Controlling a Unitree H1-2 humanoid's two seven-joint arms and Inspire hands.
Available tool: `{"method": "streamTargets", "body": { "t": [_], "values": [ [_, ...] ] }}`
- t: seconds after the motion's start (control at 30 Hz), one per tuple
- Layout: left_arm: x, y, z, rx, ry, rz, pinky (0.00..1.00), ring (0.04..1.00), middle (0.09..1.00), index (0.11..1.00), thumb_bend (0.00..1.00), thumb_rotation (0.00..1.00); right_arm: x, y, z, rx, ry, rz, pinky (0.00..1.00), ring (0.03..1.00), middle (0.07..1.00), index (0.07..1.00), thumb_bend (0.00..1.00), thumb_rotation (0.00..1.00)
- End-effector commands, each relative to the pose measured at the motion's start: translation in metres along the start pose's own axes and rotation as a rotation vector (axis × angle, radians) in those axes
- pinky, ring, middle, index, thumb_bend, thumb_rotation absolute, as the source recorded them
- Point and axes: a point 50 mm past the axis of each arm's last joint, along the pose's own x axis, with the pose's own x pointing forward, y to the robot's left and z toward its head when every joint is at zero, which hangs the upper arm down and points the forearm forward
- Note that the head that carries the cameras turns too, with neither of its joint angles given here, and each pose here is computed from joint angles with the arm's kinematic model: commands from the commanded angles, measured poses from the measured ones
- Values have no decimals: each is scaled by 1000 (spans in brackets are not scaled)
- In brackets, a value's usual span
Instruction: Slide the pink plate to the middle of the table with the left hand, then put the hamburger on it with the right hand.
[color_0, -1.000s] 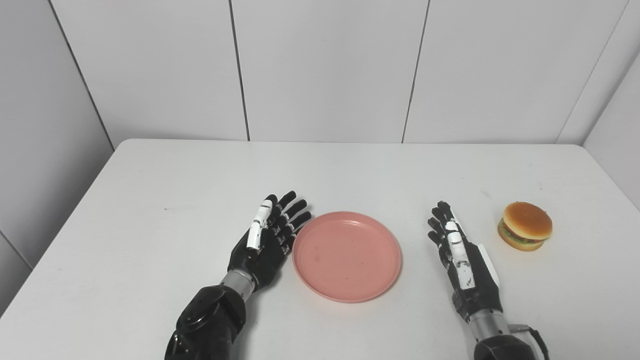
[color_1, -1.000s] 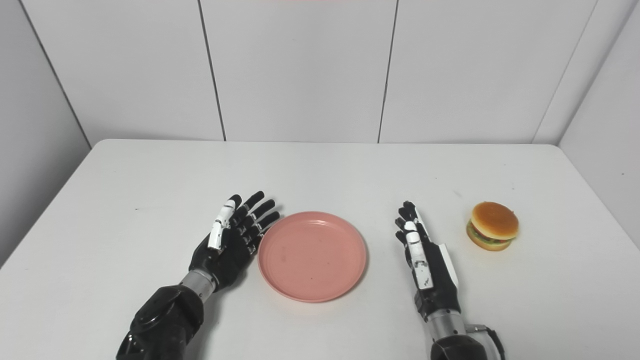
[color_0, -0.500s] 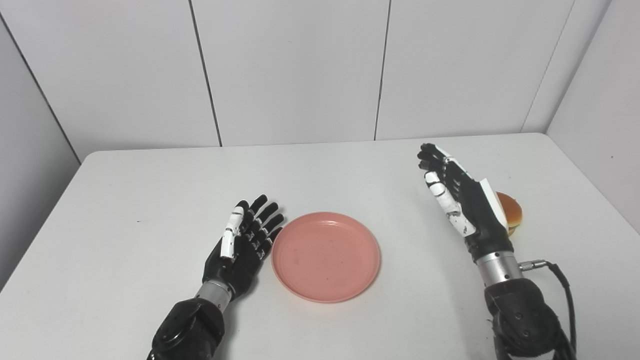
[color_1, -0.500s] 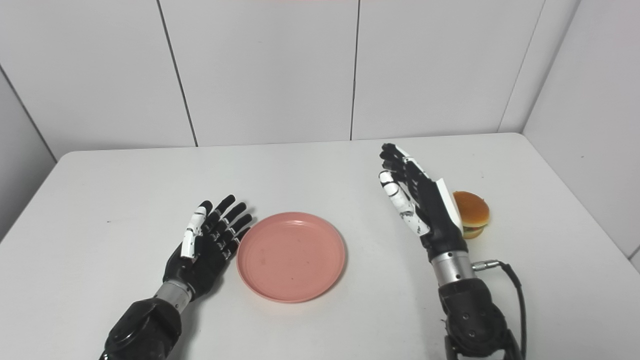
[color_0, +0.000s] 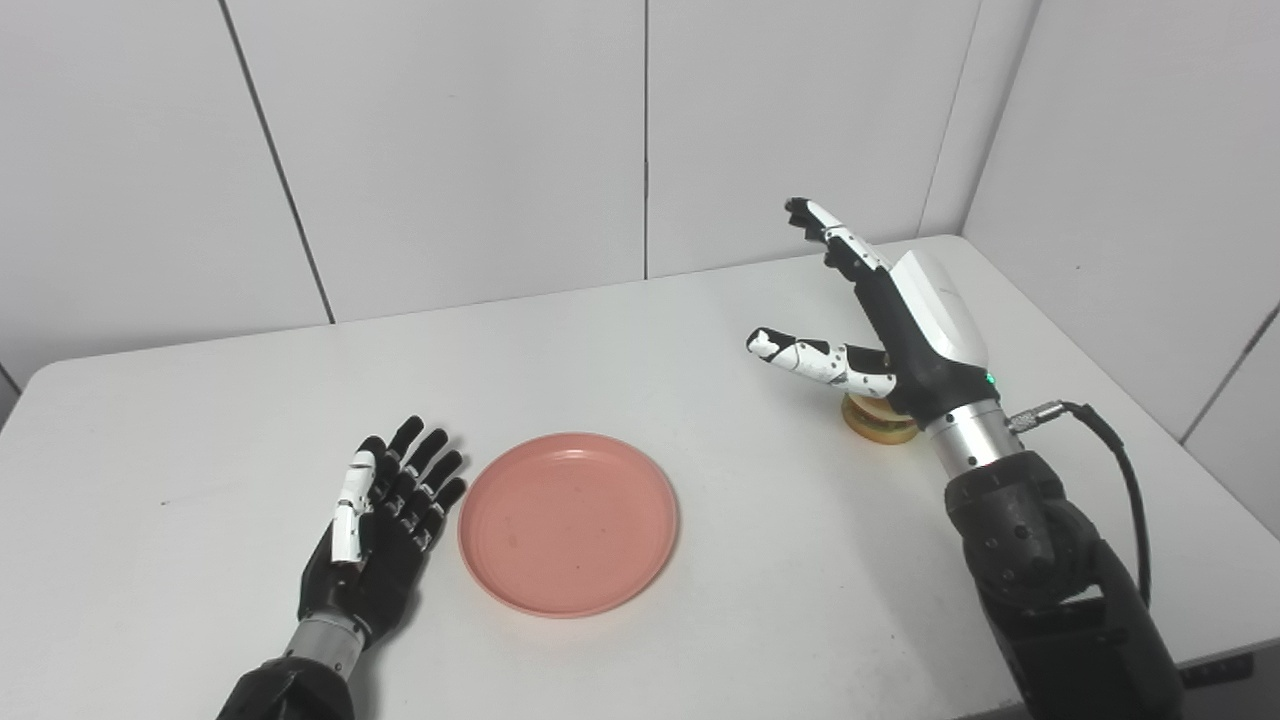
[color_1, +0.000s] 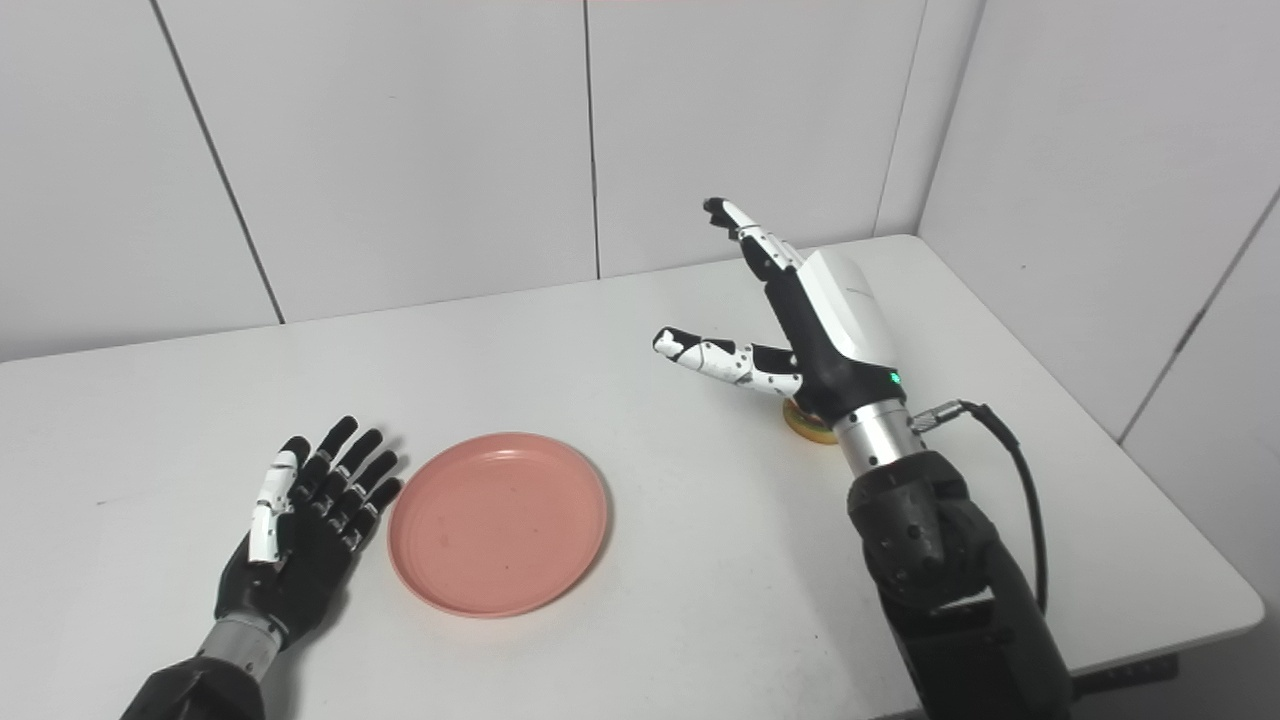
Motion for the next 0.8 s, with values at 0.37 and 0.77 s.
{"method": "streamTargets", "body": {
  "t": [0.37, 0.77],
  "values": [
    [3, 16, 9, -15, -39, -10, 964, 944, 952, 946, 354, 1000, 15, -45, -36, -399, 225, 10, 795, 924, 965, 999, 1000, 649],
    [1, 20, 13, -13, -38, -3, 971, 942, 947, 947, 348, 1000, 8, -32, -81, -490, 388, 121, 806, 921, 946, 990, 1000, 696]
  ]
}}
